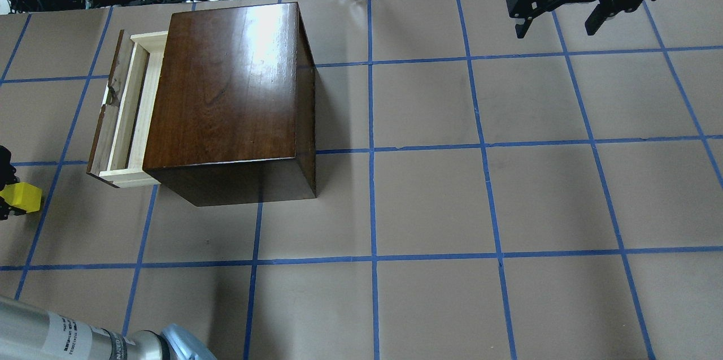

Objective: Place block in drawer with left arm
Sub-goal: 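Close the left gripper on the yellow cube and lift it, then carry the yellow cube with the left gripper over the open drawer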

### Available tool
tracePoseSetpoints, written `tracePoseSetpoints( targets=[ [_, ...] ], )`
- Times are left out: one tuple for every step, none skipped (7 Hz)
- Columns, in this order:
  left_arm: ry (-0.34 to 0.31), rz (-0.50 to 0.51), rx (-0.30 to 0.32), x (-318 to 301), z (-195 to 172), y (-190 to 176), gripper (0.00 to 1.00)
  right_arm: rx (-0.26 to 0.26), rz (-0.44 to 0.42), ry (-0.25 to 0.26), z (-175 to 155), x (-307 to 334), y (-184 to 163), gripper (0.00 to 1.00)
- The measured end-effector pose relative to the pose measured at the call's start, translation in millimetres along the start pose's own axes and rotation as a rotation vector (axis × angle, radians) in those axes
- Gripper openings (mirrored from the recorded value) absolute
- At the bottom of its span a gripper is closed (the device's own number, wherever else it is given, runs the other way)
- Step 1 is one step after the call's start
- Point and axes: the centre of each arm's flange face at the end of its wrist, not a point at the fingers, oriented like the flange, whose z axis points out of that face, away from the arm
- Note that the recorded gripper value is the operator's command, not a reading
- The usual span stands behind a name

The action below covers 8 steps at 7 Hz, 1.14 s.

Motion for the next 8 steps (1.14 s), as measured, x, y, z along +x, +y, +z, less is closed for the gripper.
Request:
tracePoseSetpoints(
  targets=[
    [-0.015, 0.005, -0.015, -2.9, -13.8, 1.3, 0.00, 0.000, 0.000, 0.000, 0.1, -0.1, 0.0, 1.00],
    [-0.028, 0.009, -0.028, -5.6, -31.6, 2.4, 0.00, 0.000, 0.000, 0.001, 0.0, 0.0, 0.0, 1.00],
    [-0.039, 0.019, -0.037, -8.4, -53.7, -2.0, 0.00, 0.000, 0.000, 0.001, 0.1, 0.2, -0.1, 1.00],
    [-0.052, 0.044, -0.045, -17.1, -87.1, -16.7, 0.00, -0.001, 0.001, 0.001, 0.3, 0.4, -0.2, 1.00],
    [-0.051, 0.070, -0.041, -30.7, -128.7, -40.5, 0.00, -0.001, 0.000, 0.000, 0.4, 0.3, -0.3, 1.00],
    [-0.037, 0.092, -0.025, -43.0, -167.8, -70.1, 0.00, 0.000, 0.000, 0.000, 0.1, 0.2, -0.1, 1.00],
    [-0.026, 0.111, -0.014, -51.8, -197.2, -104.6, 0.00, 0.000, 0.000, 0.000, -0.1, 0.2, 0.0, 1.00],
    [-0.026, 0.131, -0.012, -57.4, -218.7, -143.4, 0.00, 0.000, 0.001, 0.000, -0.1, 0.2, 0.0, 1.00]
  ],
)
